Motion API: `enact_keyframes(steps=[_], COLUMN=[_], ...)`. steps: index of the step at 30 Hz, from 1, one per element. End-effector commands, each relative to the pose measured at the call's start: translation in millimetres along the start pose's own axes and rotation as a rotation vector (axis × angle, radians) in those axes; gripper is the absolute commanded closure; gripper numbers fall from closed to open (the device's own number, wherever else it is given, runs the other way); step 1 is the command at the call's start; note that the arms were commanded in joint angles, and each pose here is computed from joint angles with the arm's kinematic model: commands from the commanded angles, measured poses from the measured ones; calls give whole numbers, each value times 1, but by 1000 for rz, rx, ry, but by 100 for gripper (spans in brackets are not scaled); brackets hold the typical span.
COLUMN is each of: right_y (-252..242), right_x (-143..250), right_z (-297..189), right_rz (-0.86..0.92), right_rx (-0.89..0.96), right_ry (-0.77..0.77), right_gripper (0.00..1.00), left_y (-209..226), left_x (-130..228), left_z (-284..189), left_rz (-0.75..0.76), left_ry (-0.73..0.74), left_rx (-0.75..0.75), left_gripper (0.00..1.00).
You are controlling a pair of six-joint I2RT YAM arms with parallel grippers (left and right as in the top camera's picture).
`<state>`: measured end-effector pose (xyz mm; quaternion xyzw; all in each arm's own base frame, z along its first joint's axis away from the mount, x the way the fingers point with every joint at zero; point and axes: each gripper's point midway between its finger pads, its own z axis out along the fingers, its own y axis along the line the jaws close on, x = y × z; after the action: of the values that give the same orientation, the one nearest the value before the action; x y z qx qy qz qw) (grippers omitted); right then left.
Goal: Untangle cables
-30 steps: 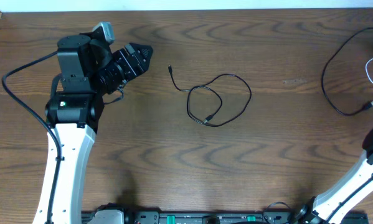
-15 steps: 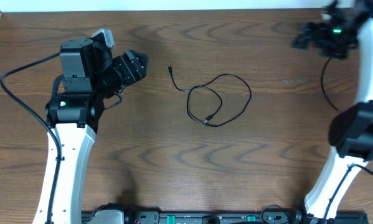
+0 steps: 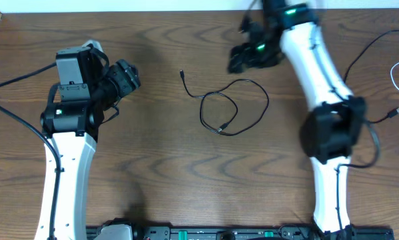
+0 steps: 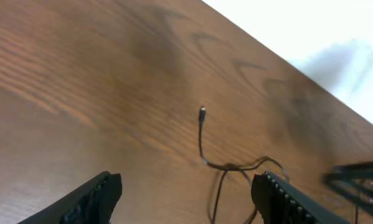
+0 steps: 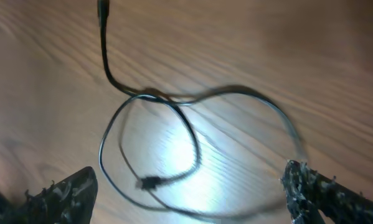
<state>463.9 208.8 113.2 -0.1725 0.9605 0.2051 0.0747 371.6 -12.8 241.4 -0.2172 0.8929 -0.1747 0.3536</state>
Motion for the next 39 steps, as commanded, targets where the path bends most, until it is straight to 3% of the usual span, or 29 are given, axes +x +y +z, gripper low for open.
enact_keyframes(steps=[1,12,18,22,26,31,39], right_y=[7,49,42,38,35,29,31], right_x=[5,13,22,22,22,22,19], right_z=[39,88,91,95,104,119,127], right_rz=[3,-733,-953,-1044,-1127,-1145,-1127], right_rx=[52,52,61,52,51,58,54], right_ry=[52,117,176,176,174,157,124], right_gripper=[10,11,8,8,15,18,37], left_y=[5,6,8,8,8,10,11], left_x=[-2,0,4,4,4,9,9], left_z=[-2,-2,-2,-2,-2,-3,-3], left_rz=[12,10,7,7,6,2,2], left_ry=[-4,4,20,21,23,40,43], left_rx=[-26,-30,-39,-39,-40,-49,-50], left_gripper=[27,27,26,27,27,26,27])
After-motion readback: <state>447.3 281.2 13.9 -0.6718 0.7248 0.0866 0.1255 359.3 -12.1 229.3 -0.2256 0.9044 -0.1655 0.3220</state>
